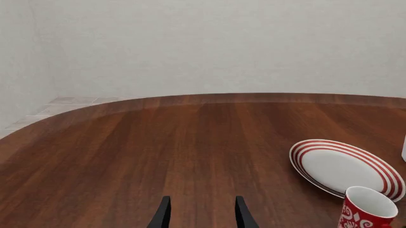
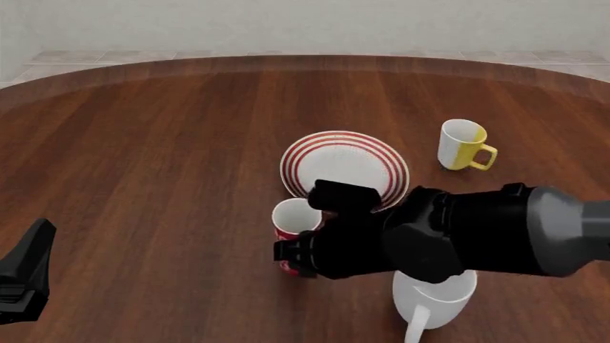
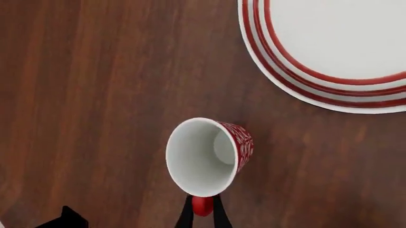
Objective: Pick up the red mug and put it on the plate
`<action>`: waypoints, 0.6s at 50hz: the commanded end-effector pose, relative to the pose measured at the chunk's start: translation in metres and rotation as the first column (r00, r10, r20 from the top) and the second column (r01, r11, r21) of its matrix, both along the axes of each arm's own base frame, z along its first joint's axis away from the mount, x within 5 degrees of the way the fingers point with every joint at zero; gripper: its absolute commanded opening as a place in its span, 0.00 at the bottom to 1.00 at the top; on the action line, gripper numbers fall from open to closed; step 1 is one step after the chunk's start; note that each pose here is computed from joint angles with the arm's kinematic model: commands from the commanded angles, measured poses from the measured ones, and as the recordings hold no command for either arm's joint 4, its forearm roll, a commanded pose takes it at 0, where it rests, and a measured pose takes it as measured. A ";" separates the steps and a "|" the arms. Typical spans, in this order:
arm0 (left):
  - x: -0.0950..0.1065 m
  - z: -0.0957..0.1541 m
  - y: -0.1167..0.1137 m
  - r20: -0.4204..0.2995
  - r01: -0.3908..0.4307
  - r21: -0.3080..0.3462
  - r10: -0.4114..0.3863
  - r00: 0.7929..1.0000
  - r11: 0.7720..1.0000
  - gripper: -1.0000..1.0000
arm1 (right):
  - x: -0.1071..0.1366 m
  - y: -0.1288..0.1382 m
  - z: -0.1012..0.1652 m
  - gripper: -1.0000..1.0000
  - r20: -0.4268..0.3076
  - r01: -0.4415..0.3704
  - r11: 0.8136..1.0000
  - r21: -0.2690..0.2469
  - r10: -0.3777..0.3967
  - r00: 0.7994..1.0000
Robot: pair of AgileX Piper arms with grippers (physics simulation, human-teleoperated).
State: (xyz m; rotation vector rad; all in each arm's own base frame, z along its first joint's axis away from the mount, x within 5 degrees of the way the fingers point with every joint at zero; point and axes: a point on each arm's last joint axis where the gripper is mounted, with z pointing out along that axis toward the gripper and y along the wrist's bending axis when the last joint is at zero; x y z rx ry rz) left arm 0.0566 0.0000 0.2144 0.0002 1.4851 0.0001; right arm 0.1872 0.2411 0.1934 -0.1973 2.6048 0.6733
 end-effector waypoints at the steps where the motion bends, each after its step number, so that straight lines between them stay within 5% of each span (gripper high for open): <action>1: 0.000 0.000 0.000 0.000 0.000 0.000 0.000 1.000 1.000 1.00 | 0.006 -0.007 0.020 0.00 0.061 -0.005 0.999 0.031 0.003 0.998; 30: 0.000 0.000 0.000 0.000 0.000 0.000 0.000 1.000 1.000 1.00 | 0.027 -0.046 0.113 0.00 0.347 -0.045 0.997 0.058 0.022 0.938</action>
